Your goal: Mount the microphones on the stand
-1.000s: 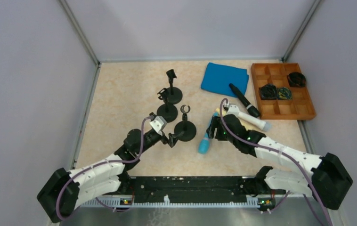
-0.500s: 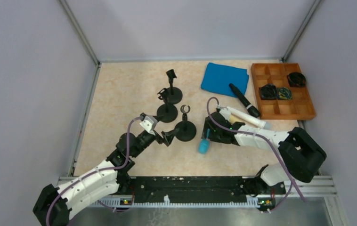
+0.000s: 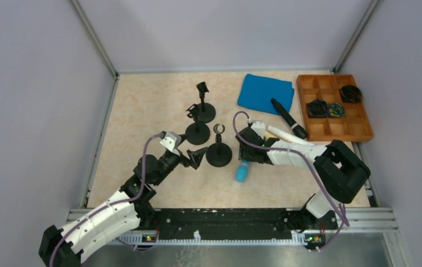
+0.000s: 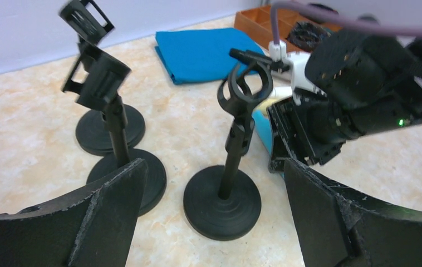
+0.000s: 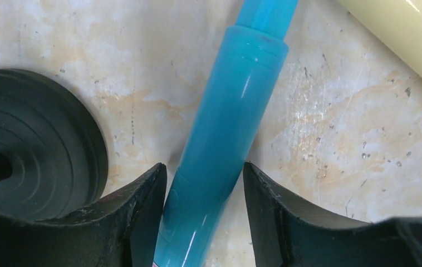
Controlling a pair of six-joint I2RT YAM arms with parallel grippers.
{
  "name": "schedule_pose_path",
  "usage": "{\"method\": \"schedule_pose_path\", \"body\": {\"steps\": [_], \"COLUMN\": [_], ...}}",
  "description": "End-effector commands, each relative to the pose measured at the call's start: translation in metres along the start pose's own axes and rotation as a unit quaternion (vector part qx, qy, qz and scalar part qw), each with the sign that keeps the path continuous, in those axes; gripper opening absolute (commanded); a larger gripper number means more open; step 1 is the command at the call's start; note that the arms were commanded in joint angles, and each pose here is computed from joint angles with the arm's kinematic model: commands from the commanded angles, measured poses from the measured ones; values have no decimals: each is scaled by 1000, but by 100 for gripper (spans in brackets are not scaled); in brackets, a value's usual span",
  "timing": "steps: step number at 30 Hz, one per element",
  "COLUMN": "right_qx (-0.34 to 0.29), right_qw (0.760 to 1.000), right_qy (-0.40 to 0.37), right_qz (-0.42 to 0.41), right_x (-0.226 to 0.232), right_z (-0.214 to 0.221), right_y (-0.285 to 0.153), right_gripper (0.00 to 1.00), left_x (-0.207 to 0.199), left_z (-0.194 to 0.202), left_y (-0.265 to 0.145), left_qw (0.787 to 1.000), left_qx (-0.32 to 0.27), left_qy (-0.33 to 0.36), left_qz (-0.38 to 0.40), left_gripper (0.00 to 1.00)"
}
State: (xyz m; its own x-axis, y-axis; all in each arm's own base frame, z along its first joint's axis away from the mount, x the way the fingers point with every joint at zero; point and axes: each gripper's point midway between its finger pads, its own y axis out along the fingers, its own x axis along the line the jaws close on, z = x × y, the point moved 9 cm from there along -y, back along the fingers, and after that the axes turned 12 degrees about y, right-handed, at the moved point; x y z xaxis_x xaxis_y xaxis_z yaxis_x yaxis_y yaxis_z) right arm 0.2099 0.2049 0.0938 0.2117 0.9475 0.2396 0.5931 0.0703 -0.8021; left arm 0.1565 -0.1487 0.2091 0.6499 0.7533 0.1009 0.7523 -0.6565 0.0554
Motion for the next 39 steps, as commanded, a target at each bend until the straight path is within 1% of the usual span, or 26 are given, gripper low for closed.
{"method": "schedule_pose_path", "body": {"steps": [1, 4, 8, 10, 12, 14, 16, 18, 20, 22, 26, 29, 32, 34, 36, 39], "right_qx": [47, 52, 38, 20, -6, -38, -86, -135, -180, -228, -331, -383, -407, -414, -419, -426], "right_qw": [995, 995, 997, 998, 999, 997, 992, 981, 964, 940, 880, 831, 785, 760, 742, 728], "right_qy": [-70, -76, -62, -54, -49, -45, -36, -38, -39, -48, -64, -86, -116, -141, -163, -165], "right_qz": [48, 43, 23, 11, -10, -42, -90, -136, -191, -250, -333, -394, -452, -481, -498, -510], "right_x": [-18, -19, -18, -17, -13, -10, -8, -10, -12, -14, -19, -19, -14, -10, -7, -4], "right_z": [12, 12, 4, -4, -14, -26, -40, -51, -57, -63, -78, -87, -89, -88, -88, -90], "right_y": [11, 8, -4, -14, -26, -40, -62, -79, -96, -113, -150, -179, -202, -210, -215, -220], "right_gripper": [51, 40, 26, 21, 10, 0, 0, 0, 0, 0, 0, 0, 0, 0, 0, 0], "left_x": [9, 14, 25, 28, 31, 32, 30, 28, 25, 22, 15, 9, -4, -13, -22, -36], "left_z": [-35, -49, -69, -80, -95, -108, -123, -135, -146, -156, -176, -184, -190, -191, -190, -188], "left_y": [-1, -3, -6, -8, -11, -13, -13, -12, -7, -2, 14, 33, 51, 62, 71, 81], "left_qw": [998, 996, 988, 983, 980, 981, 982, 984, 987, 988, 991, 993, 990, 984, 976, 970], "left_qx": [-25, -24, -23, -25, -34, -48, -63, -75, -80, -83, -78, -64, -59, -63, -65, -70], "left_qy": [-24, -39, -74, -89, -99, -101, -101, -102, -101, -103, -105, -102, -104, -120, -136, -144], "left_qz": [-47, -76, -136, -156, -167, -162, -144, -124, -100, -77, -32, 4, 71, 115, 157, 185], "left_gripper": [99, 99, 99, 99, 99, 99, 99, 99, 99, 99, 99, 99, 99, 99, 99, 99]}}
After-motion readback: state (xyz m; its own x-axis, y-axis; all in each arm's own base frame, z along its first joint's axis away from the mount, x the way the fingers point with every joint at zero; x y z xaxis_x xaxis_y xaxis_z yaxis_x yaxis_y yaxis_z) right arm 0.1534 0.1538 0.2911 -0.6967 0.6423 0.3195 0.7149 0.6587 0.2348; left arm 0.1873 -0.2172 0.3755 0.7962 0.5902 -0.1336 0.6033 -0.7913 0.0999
